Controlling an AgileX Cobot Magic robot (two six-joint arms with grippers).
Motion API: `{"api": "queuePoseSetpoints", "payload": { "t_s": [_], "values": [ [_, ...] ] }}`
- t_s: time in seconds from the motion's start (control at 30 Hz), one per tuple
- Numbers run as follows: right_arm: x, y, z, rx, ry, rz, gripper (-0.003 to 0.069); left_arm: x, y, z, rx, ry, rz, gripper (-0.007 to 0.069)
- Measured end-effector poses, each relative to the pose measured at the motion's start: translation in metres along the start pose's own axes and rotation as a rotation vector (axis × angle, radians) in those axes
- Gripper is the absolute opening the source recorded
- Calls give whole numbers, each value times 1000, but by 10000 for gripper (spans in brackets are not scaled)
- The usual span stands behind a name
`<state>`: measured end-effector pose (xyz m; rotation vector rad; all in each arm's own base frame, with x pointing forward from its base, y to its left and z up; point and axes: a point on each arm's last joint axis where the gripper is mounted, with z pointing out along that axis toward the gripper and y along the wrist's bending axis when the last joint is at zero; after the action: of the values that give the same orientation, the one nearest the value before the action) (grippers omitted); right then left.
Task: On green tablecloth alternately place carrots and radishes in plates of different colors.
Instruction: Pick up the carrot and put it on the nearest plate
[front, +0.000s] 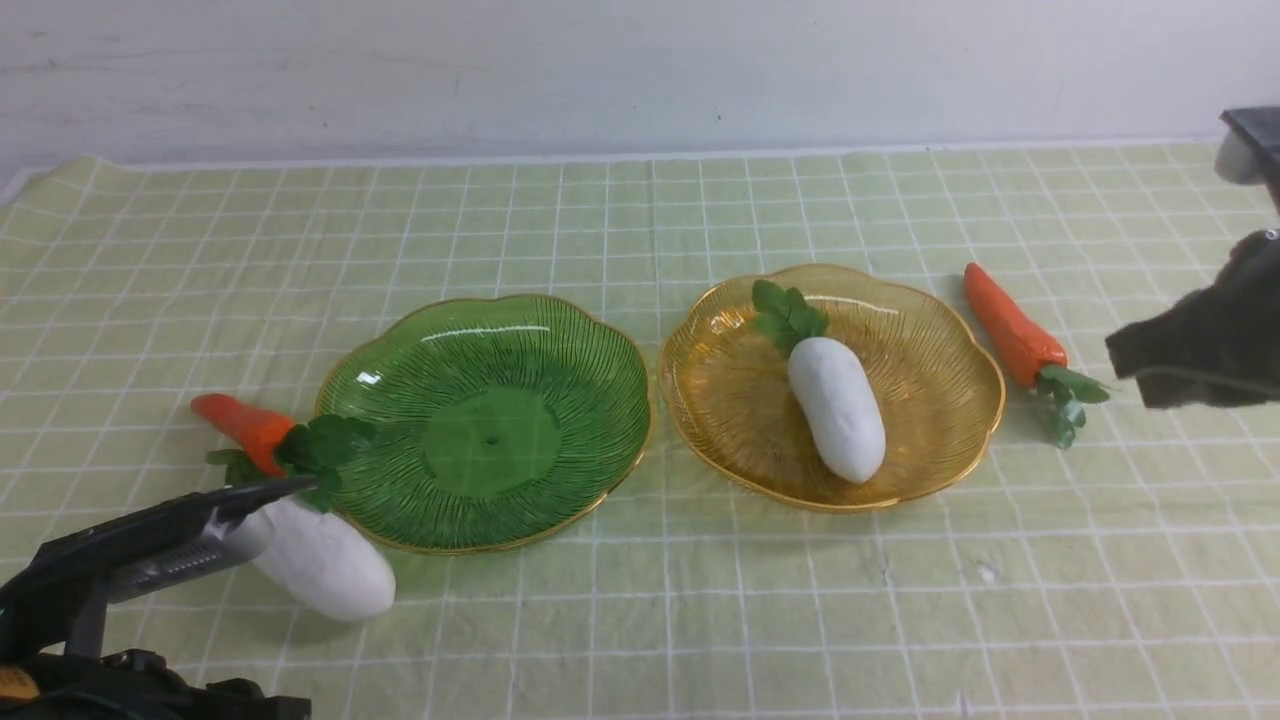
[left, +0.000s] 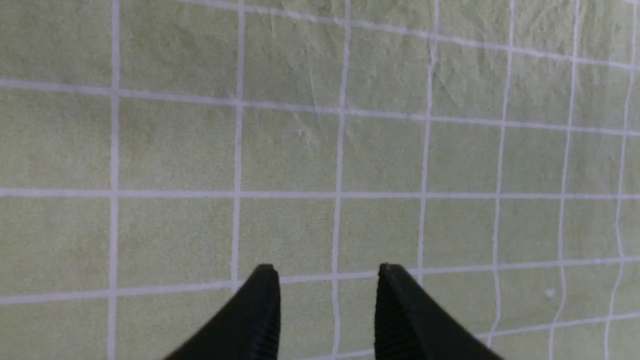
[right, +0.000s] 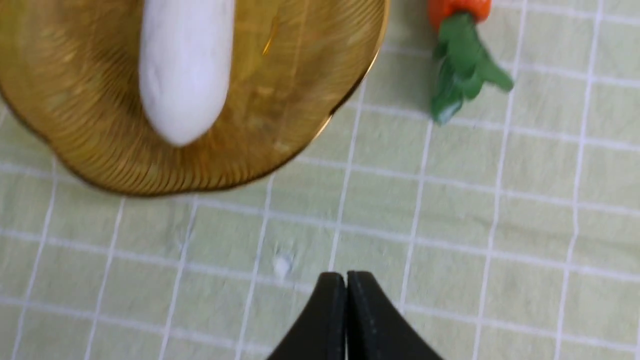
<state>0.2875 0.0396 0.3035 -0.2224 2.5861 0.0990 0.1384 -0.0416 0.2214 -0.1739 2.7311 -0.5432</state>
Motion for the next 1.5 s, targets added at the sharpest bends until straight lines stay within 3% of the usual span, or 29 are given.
{"api": "queuePoseSetpoints", "payload": {
  "t_s": [0.27,0.47,0.63,1.0,1.17,1.27,1.5],
  "values": [
    [-18,-9,68,48,-59,-27,153,2,0,0,1,24,-1,248],
    [-52,-28,114,79,-128,38,391,2,0,0,1,24,-1,248],
    [-72,-43,147,100,-118,80,463,2,0,0,1,24,-1,248],
    [-70,-53,223,110,-29,71,466,2,0,0,1,24,-1,248],
    [-68,-53,226,110,-18,71,400,2,0,0,1,24,-1,248],
    [-68,-53,226,111,-15,69,309,2,0,0,1,24,-1,248],
    [-78,-55,187,162,-5,-1,309,2,0,0,1,24,-1,248]
  ]
}}
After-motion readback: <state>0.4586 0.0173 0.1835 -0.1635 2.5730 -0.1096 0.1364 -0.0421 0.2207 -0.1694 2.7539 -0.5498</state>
